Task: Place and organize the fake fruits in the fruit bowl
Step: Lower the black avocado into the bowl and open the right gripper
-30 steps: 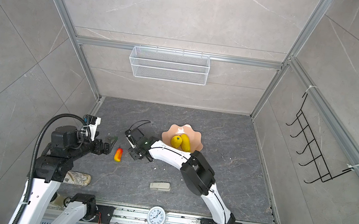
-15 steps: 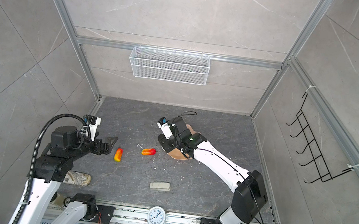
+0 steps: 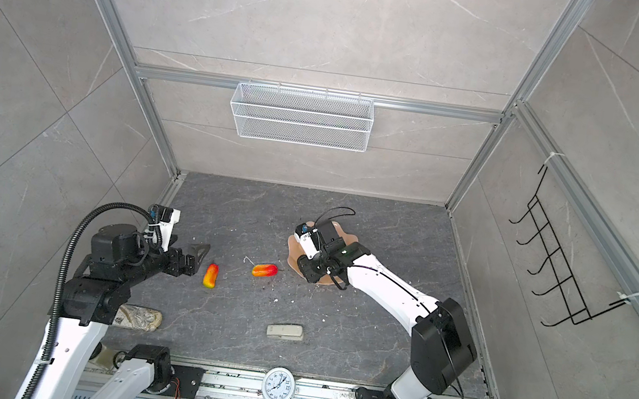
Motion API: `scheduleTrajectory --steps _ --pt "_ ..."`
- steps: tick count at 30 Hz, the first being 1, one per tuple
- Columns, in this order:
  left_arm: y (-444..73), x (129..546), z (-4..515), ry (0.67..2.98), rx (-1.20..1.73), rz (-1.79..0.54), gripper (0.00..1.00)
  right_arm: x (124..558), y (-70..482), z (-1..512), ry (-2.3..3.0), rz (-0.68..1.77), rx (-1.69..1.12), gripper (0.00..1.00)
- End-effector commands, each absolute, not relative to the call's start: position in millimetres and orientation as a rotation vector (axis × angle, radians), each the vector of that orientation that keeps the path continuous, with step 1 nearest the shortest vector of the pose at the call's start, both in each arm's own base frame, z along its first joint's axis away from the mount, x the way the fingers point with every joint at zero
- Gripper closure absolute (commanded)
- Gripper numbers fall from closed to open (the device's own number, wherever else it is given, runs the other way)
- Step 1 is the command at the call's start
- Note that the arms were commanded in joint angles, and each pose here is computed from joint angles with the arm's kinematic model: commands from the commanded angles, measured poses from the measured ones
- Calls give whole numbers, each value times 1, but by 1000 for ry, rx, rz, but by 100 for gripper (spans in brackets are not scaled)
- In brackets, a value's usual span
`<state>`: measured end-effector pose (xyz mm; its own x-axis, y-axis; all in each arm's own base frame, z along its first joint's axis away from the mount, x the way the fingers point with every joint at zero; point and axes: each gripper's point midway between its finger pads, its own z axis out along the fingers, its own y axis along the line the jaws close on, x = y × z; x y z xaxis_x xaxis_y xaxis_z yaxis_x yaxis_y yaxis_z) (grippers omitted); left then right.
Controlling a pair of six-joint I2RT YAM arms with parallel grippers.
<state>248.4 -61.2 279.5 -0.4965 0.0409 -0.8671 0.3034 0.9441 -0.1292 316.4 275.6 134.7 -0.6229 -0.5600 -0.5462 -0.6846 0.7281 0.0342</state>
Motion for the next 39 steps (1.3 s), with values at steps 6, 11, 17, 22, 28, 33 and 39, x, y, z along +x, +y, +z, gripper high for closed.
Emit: scheduleTrajectory --steps 6,11,17,22,28,33,39 --pt "-64 249 286 2046 283 -321 0 328 264 101 2503 245 -941 86" --pt "-65 249 286 2048 285 -324 0 342 263 93 2527 263 -914 89" --pt "-65 250 285 2053 283 -325 0 352 266 89 2534 277 -905 90" --pt "-65 251 284 2055 284 -326 0 358 269 82 2546 283 -907 89" --pt "-65 251 284 2056 284 -326 0 366 268 72 2566 241 -897 88" --pt "-66 251 283 2059 286 -330 0 376 263 69 2566 180 -864 87" --pt "-65 251 284 2059 285 -330 0 383 259 67 2564 123 -846 82"
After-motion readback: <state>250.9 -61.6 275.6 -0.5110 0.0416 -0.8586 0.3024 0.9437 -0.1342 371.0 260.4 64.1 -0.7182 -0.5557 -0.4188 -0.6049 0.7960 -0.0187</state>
